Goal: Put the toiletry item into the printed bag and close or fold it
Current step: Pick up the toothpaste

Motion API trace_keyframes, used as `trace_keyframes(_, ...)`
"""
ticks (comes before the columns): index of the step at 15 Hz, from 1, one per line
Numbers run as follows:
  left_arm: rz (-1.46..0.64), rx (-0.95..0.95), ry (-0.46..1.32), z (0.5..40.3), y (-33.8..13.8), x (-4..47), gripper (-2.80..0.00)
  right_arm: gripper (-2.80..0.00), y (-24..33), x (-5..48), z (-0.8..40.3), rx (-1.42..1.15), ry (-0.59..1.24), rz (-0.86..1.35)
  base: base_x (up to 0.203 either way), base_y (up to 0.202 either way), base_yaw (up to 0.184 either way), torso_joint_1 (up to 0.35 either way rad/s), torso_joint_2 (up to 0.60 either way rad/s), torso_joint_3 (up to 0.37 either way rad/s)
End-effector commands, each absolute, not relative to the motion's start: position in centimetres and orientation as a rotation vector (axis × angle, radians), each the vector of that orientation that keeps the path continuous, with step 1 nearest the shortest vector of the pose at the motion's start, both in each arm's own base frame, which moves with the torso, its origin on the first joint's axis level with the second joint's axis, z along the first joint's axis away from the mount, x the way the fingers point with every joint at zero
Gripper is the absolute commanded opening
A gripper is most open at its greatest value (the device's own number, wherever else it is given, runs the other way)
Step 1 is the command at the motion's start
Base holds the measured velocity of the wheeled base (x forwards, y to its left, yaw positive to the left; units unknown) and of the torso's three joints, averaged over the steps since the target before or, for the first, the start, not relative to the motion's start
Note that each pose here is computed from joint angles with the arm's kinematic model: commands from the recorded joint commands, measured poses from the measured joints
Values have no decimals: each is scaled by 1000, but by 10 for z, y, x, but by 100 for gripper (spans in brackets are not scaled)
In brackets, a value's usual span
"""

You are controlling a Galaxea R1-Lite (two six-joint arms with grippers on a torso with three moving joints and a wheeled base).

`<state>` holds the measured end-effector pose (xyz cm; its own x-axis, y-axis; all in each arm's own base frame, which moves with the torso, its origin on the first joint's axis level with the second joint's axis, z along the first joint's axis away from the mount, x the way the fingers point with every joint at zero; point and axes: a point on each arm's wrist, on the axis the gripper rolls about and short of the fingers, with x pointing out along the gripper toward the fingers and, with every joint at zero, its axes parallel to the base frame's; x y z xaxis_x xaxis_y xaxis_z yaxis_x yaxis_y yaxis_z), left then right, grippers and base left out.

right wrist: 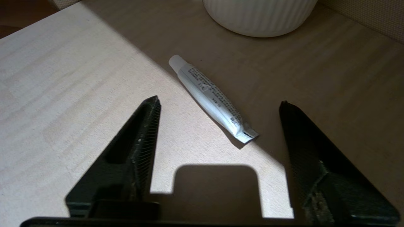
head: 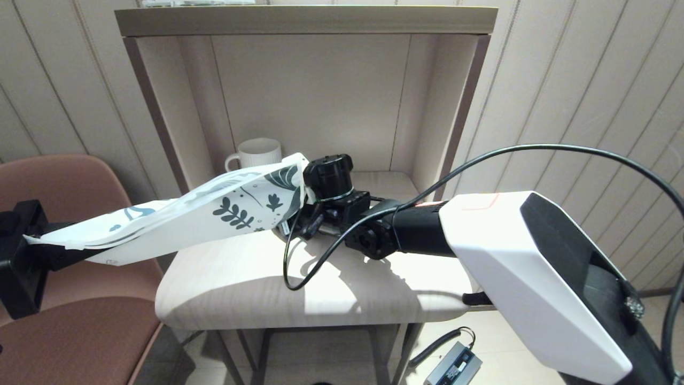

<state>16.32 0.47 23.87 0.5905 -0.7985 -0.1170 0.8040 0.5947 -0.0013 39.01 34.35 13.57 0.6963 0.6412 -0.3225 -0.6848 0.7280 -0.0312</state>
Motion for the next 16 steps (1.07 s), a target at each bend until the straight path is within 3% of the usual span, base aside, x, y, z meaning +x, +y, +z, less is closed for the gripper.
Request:
trace_keyframes(1, -938, 56, 105, 239, 5, 163, -280, -280, 343, 390, 136, -155, 304, 744, 0, 0, 0, 0, 0, 0)
trace_keyframes(12, -940, 56, 106, 238, 4, 161, -280, -280, 343, 390, 136, -151, 300, 740, 0, 0, 0, 0, 0, 0)
trace_keyframes(16, -941, 51, 111, 236, 4, 162, -280, -280, 334, 383, 158, -135, 276, 732, 0, 0, 0, 0, 0, 0)
